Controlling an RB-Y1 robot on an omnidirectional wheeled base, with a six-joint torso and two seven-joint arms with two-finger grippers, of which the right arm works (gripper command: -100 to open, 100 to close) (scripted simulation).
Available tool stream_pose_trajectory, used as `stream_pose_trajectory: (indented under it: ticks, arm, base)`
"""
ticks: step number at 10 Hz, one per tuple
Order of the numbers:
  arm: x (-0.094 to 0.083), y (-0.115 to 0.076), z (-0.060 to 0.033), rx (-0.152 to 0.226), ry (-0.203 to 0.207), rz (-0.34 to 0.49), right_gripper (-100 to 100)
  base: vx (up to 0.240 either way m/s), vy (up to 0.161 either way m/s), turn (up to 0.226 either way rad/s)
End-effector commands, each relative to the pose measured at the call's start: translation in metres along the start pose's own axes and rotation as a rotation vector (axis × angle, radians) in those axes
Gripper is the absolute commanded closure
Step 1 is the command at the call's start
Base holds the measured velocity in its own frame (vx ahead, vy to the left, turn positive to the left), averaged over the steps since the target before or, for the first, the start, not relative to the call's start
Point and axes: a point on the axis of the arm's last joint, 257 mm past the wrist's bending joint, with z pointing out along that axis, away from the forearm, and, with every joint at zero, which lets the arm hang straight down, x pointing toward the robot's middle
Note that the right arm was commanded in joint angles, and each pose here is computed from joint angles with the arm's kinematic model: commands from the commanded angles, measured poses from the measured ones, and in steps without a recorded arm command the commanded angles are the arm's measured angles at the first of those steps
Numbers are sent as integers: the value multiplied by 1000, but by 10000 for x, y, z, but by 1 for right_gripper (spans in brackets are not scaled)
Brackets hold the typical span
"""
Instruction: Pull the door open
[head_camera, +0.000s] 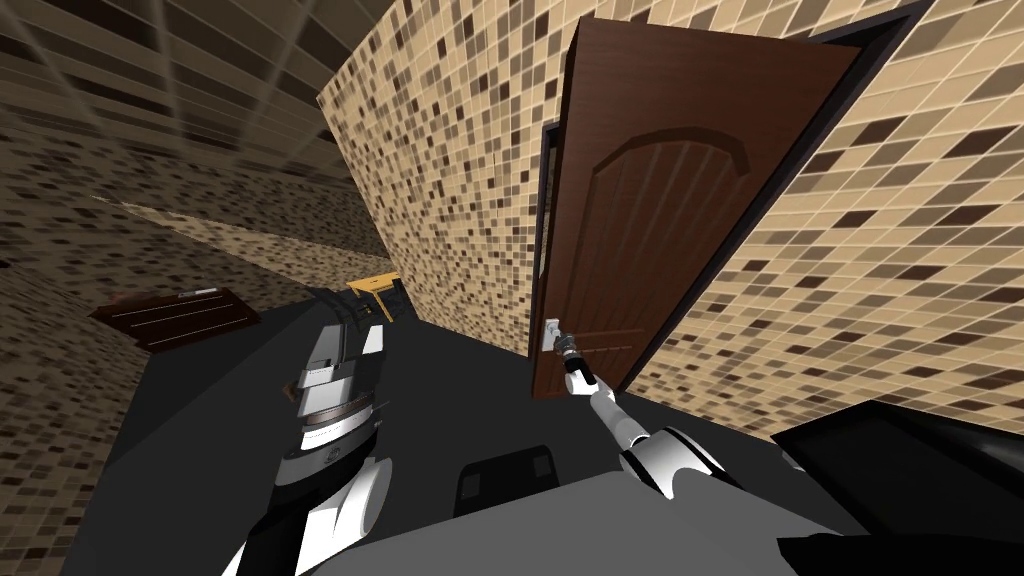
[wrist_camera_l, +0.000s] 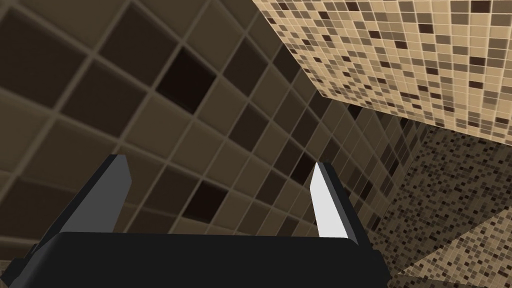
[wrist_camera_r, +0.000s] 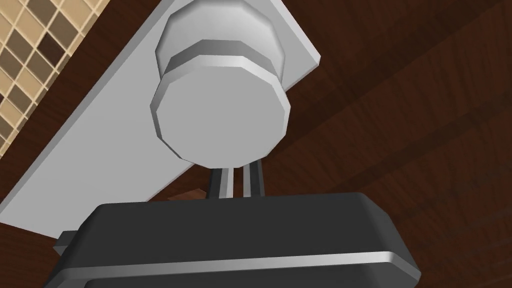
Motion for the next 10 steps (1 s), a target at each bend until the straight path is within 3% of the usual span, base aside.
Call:
stream_pose_trajectory:
  ticks: [1, 2, 3, 8, 10]
  arm:
    - [145, 49, 78, -16, 20, 72, 100]
    - [145, 49, 78, -16, 20, 79, 100]
    - [64, -34, 17, -1, -6, 122, -100]
    - [281, -229, 25, 10, -10, 357, -100]
    - [281, -229, 25, 10, -10, 357, -100]
  base:
    - [-102, -87, 168]
    - [-54, -49, 63]
    - [-62, -37, 5]
    - [-114, -43, 8]
    - [-40, 10, 28]
